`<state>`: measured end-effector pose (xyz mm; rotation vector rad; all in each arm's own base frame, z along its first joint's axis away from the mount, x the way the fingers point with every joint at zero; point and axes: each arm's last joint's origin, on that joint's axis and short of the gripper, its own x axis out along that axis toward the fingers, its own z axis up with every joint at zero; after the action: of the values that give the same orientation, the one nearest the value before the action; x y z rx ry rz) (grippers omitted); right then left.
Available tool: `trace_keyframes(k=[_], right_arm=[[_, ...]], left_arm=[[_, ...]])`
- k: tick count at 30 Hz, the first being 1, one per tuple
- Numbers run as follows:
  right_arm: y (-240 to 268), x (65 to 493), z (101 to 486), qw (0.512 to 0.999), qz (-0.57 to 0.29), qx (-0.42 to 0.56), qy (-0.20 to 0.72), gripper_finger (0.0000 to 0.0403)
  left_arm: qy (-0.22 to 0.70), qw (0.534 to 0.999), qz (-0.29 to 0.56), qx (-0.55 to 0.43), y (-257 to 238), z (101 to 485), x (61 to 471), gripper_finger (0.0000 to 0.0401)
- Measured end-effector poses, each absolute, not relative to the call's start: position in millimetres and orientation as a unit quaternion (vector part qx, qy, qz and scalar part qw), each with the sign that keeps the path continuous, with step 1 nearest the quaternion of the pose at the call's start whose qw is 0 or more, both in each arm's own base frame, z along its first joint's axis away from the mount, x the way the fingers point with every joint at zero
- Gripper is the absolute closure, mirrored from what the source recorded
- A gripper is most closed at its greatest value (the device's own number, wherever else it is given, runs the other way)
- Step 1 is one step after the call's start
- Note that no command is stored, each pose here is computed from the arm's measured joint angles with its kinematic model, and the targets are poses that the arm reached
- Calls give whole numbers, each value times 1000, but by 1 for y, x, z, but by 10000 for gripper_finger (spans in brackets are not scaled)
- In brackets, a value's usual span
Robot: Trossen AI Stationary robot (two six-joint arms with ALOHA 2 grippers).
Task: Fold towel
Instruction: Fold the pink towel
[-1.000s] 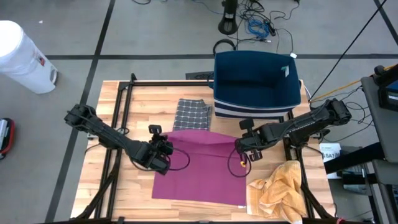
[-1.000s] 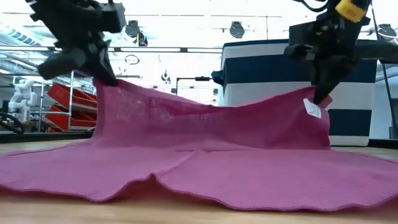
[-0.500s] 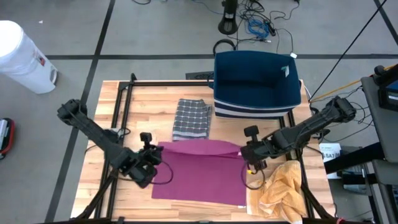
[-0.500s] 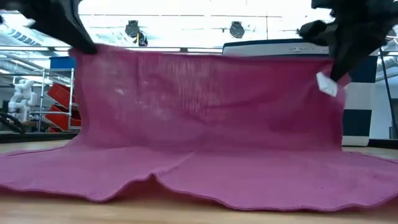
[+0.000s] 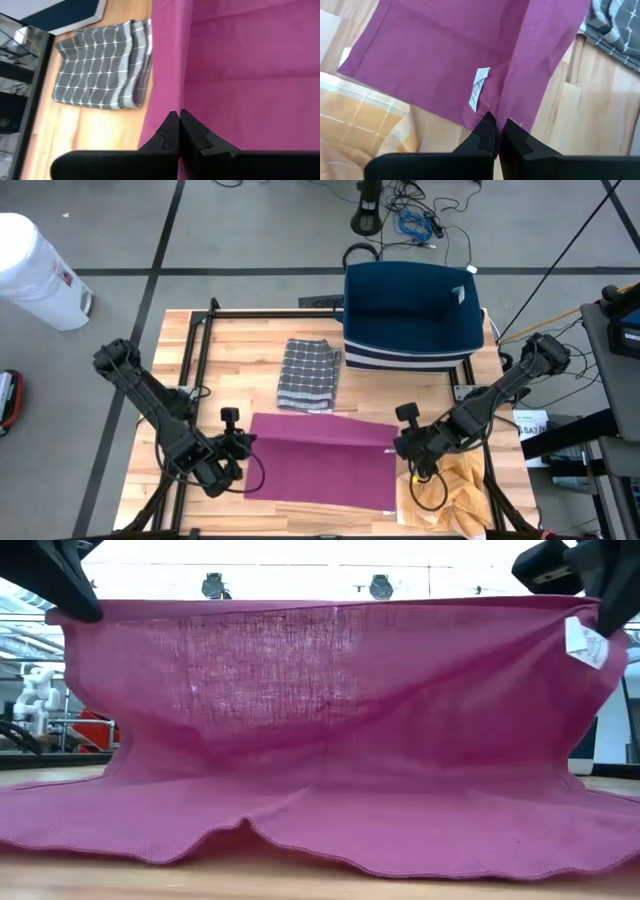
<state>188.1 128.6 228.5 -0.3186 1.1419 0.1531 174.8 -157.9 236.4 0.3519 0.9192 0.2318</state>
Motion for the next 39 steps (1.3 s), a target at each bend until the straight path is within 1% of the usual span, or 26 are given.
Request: trace_keyframes(k=[7,12,18,34,39], right_arm=[[142,184,224,828,77,-139,538,403],[153,185,222,834,98,-124,529,403],[162,186,212,827,104,-130,537,403],[174,195,187,799,118,-123,577,403],[177,197,185,800,129,-117,574,403]], left_arm=[[432,886,93,141,-166,237,174,401],[435,889,75,122,-170,237,174,401],[432,893,69,105,-173,238,174,401],[446,891,54,70,-176,237,174,401],[471,878,51,68,-182,226,177,401]])
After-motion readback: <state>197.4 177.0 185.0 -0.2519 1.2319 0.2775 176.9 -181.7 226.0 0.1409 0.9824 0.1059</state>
